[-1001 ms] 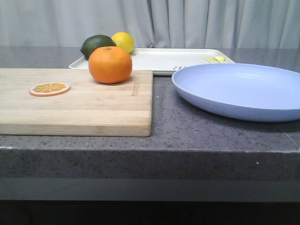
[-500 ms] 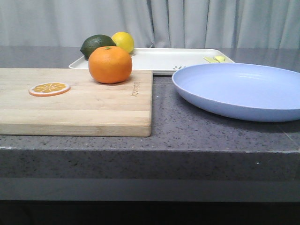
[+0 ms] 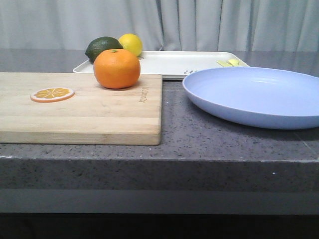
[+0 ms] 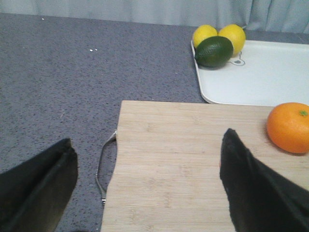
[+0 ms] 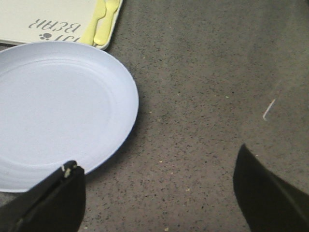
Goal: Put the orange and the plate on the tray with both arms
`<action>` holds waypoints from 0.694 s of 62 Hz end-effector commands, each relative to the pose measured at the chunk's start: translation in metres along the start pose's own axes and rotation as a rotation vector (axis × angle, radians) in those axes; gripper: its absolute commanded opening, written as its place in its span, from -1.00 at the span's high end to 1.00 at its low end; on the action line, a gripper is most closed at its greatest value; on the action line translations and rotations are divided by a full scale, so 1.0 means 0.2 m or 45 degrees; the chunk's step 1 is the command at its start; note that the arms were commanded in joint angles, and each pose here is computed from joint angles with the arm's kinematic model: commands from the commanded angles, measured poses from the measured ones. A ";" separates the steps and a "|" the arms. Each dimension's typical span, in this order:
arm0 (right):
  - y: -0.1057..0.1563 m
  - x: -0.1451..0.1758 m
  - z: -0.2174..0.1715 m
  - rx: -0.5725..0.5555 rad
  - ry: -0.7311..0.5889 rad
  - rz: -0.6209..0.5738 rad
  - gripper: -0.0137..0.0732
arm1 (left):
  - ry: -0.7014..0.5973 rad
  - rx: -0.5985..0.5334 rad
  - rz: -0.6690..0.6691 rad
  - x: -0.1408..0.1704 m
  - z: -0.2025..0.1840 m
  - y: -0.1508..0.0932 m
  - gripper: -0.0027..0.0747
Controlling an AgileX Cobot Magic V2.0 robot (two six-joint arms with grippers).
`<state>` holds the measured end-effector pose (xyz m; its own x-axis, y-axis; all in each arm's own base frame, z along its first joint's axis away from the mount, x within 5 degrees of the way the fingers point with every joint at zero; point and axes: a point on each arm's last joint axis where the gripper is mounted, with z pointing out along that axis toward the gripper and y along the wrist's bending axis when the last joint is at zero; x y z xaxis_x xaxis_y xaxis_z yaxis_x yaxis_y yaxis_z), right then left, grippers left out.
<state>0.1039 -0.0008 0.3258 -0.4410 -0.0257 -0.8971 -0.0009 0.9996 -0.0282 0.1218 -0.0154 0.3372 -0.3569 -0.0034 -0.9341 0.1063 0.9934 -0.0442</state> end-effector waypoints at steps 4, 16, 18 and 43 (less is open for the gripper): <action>0.02 -0.10 -0.05 -0.062 -0.092 -0.055 -0.80 | -0.097 0.158 0.096 -0.14 0.06 -0.10 -0.67; 0.06 -0.10 -0.06 -0.134 -0.072 -0.092 -0.80 | 0.001 0.363 0.211 -0.24 0.22 -0.31 -0.67; 0.06 -0.10 -0.06 -0.138 -0.072 -0.094 -0.80 | 0.028 0.387 0.246 -0.24 0.27 -0.35 -0.67; 0.06 -0.10 -0.06 -0.138 -0.072 -0.094 -0.80 | 0.288 0.479 0.424 -0.35 0.73 -0.73 -0.68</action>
<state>0.0997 0.0110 0.3323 -0.4632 -0.0976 -0.8808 -0.1291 0.9907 -0.0419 0.2547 -0.1622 0.3371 -0.4937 0.3846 -0.7799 0.5442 0.8362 0.0679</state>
